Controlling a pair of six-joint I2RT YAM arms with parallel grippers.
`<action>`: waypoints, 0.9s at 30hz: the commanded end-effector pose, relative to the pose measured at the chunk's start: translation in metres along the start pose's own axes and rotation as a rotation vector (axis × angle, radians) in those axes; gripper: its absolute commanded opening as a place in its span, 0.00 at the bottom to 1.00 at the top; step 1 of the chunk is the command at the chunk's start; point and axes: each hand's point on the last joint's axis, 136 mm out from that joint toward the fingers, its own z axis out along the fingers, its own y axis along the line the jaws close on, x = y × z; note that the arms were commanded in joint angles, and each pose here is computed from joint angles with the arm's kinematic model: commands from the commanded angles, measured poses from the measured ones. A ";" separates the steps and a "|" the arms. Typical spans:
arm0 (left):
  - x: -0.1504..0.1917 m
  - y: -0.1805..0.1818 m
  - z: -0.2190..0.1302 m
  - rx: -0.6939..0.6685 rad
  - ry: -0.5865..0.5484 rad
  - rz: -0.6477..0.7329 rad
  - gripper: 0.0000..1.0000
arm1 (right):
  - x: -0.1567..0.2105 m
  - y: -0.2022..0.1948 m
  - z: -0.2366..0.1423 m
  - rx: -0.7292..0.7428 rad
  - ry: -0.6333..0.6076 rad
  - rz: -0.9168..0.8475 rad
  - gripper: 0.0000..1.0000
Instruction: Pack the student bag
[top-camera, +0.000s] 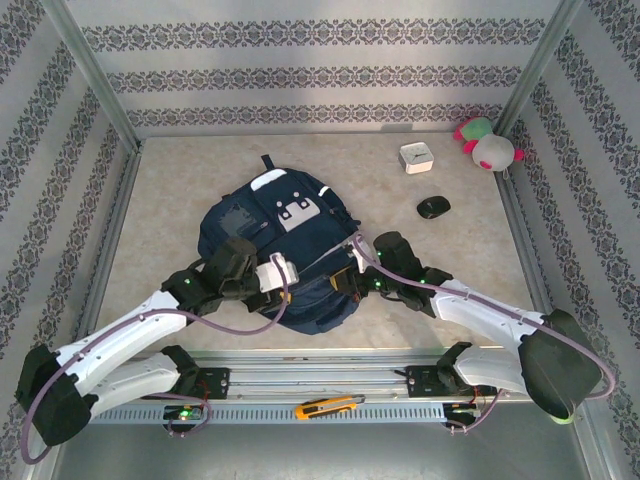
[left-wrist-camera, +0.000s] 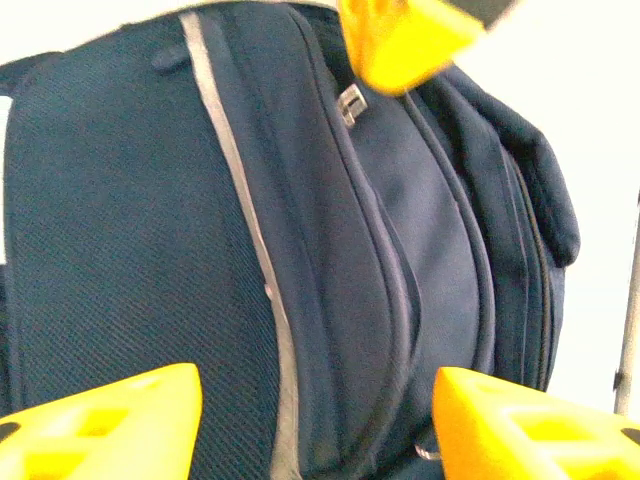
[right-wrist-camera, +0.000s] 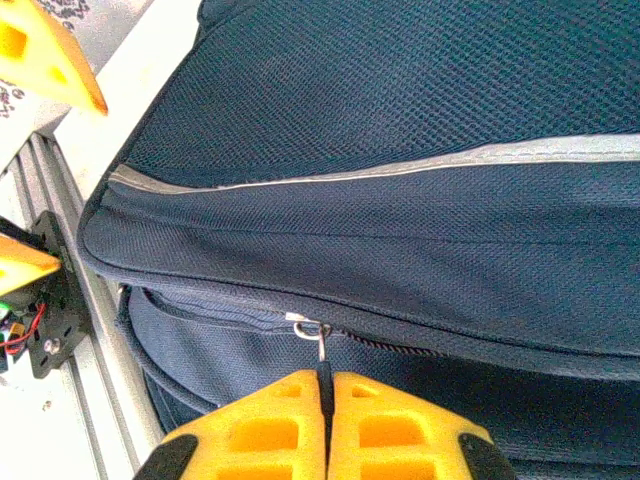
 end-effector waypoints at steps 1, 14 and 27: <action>-0.042 0.002 0.000 -0.003 -0.119 -0.106 0.68 | -0.012 0.003 0.001 0.011 -0.026 -0.037 0.00; -0.034 0.011 0.062 -0.142 0.030 -0.076 0.68 | -0.011 0.006 0.000 0.014 -0.029 -0.044 0.00; -0.028 0.015 0.058 -0.186 -0.001 -0.100 0.21 | -0.017 0.011 0.001 0.010 -0.040 -0.073 0.00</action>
